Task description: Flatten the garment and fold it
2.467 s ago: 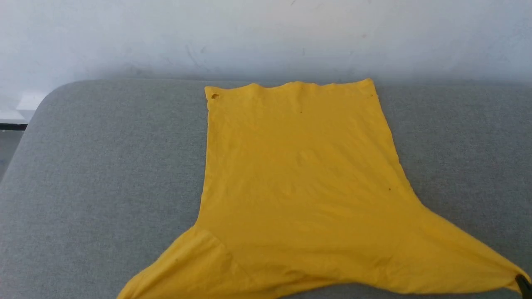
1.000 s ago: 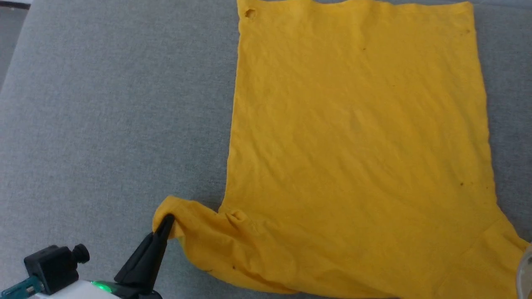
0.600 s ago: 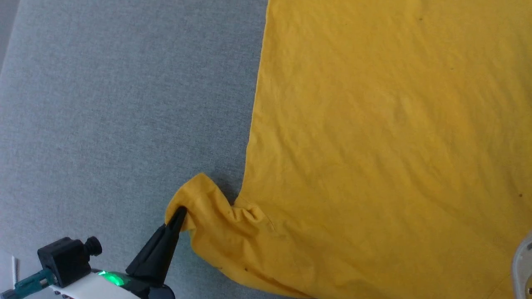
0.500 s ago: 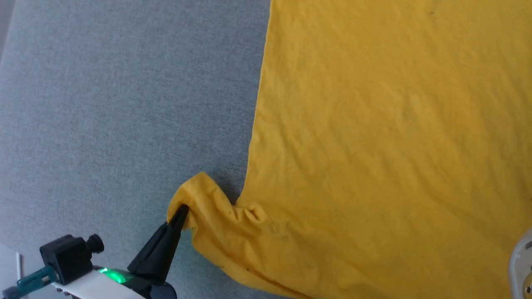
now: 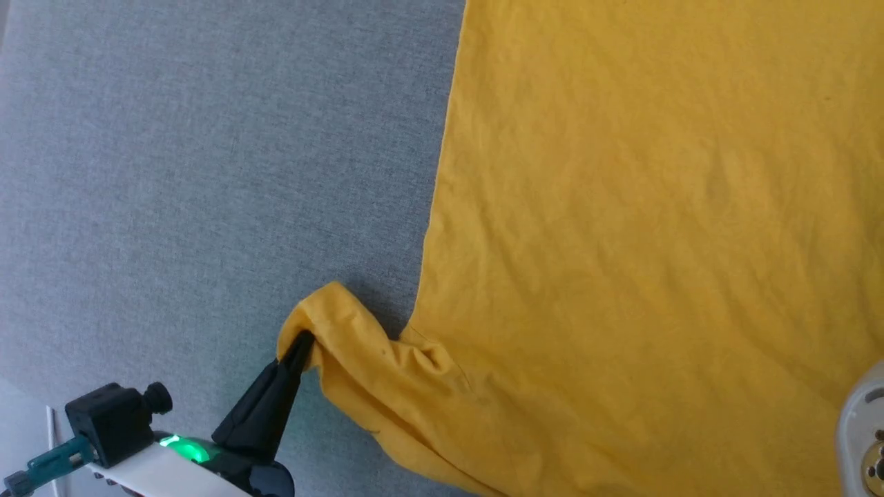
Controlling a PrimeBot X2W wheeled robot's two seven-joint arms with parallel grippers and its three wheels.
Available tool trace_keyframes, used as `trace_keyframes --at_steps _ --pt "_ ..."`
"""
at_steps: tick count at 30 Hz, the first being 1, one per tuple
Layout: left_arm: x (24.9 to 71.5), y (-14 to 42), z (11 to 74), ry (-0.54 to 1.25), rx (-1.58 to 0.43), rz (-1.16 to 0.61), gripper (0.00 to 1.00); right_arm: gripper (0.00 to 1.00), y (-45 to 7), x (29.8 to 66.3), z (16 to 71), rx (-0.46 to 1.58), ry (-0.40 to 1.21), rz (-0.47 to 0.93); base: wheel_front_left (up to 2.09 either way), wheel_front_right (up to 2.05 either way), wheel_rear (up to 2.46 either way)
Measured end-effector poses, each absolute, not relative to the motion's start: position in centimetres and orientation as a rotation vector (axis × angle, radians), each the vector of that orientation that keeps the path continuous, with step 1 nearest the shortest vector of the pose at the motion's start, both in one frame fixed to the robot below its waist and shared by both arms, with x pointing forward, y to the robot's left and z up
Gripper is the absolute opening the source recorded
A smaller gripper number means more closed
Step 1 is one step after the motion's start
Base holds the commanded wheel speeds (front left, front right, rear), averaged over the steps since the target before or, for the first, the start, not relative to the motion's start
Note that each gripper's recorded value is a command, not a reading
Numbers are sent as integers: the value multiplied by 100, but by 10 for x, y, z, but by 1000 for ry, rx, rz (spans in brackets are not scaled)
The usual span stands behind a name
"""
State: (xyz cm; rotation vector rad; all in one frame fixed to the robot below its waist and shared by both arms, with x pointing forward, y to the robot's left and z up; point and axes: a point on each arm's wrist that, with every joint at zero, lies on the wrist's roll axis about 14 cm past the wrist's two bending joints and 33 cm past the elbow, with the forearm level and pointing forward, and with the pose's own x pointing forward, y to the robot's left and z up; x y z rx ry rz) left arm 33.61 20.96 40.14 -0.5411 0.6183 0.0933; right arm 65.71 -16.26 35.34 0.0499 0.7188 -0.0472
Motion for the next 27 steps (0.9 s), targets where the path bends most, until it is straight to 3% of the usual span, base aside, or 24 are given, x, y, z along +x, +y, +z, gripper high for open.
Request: trace_keyframes --at_steps 8,15,20,27 --pt "338 209 417 566 -525 61 0 0 -164 646 382 61 663 -22 0 0 0" --pt "331 205 441 513 -515 35 0 0 -199 601 431 82 588 -43 0 0 0" --pt "323 202 452 493 -512 20 0 0 -240 533 450 126 572 -113 0 0 0" --pt "324 180 455 498 -520 -69 0 0 -316 399 431 196 670 -347 0 0 0"
